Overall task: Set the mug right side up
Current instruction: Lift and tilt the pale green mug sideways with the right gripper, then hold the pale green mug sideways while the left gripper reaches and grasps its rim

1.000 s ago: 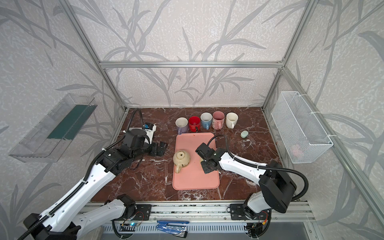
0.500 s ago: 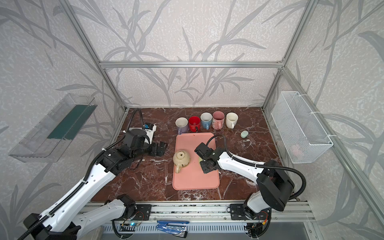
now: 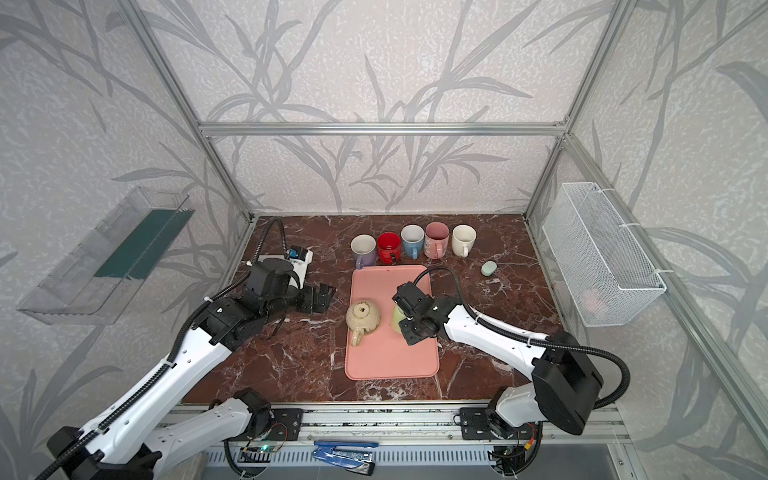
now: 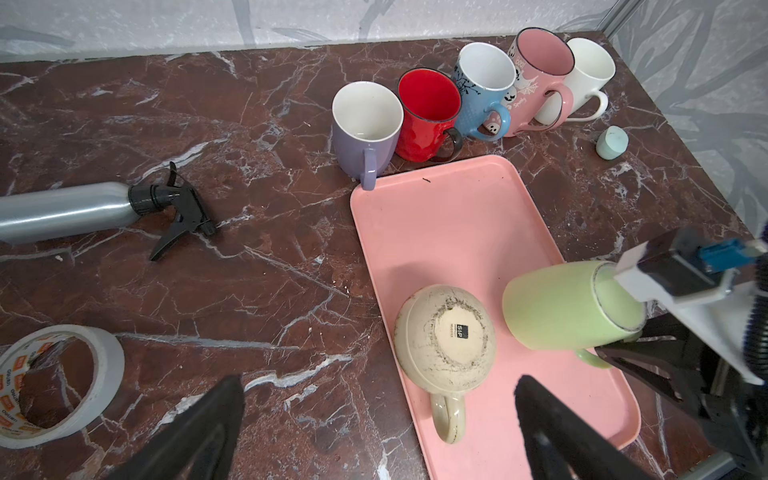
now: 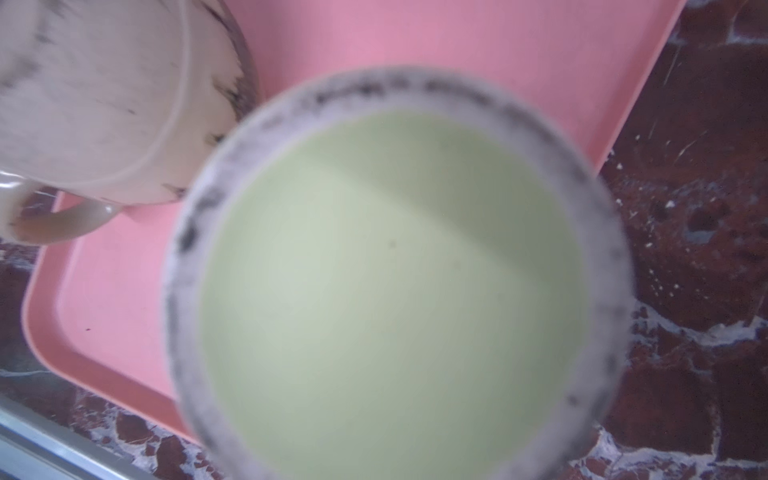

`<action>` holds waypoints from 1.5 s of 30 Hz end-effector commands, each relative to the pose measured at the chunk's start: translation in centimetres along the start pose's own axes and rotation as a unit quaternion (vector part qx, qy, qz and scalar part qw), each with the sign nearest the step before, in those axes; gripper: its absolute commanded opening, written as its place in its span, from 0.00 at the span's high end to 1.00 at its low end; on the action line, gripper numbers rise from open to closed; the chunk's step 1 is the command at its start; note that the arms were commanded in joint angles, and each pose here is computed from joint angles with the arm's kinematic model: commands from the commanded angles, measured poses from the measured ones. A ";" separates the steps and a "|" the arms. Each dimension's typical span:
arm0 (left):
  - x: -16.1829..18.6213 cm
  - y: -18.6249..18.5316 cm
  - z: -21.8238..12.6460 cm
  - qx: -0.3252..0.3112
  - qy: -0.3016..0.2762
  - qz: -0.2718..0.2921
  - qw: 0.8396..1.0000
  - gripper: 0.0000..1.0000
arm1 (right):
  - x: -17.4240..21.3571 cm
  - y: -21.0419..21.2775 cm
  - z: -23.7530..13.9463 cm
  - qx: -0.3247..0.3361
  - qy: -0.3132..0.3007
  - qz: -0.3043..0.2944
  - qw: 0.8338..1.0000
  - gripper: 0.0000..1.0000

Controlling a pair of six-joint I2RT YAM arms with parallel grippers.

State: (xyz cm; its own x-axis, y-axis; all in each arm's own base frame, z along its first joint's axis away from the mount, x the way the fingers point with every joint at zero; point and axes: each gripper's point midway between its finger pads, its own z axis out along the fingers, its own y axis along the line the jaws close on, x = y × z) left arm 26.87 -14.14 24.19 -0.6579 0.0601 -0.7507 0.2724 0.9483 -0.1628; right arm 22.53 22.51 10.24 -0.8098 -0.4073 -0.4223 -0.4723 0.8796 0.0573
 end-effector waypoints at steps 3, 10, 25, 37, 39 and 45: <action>-0.5 -0.2 -0.9 0.009 -0.024 0.000 1.000 0.01 | -3.6 2.0 -4.0 -0.074 -0.127 -0.012 0.989 1.00; -0.8 -1.5 -1.1 0.051 -0.038 -0.015 0.998 0.01 | -4.8 2.8 -7.4 -0.156 -0.203 0.000 0.967 1.00; 0.1 -7.9 -0.1 0.265 -0.065 -0.112 0.955 0.07 | -6.7 3.3 -12.2 -0.374 -0.280 0.067 0.882 1.00; -1.4 -12.3 0.7 0.415 -0.098 -0.164 0.889 0.53 | -9.5 1.8 -14.3 -0.462 -0.334 0.096 0.816 1.00; -2.0 -12.7 0.8 0.431 -0.103 -0.171 0.880 0.57 | -9.8 1.8 -14.5 -0.467 -0.339 0.091 0.812 1.00; -2.9 -14.0 1.4 0.471 -0.115 -0.183 0.856 0.58 | -10.4 1.8 -14.8 -0.472 -0.351 0.076 0.805 1.00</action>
State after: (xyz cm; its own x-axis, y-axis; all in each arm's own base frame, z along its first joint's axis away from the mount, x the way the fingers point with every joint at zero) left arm 26.65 -27.34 25.23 -0.7180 -0.3207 -0.6177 0.5286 0.3261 -0.7837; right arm 25.40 24.32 23.72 -0.7582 0.1968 -0.6216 -0.5624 0.2850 0.7762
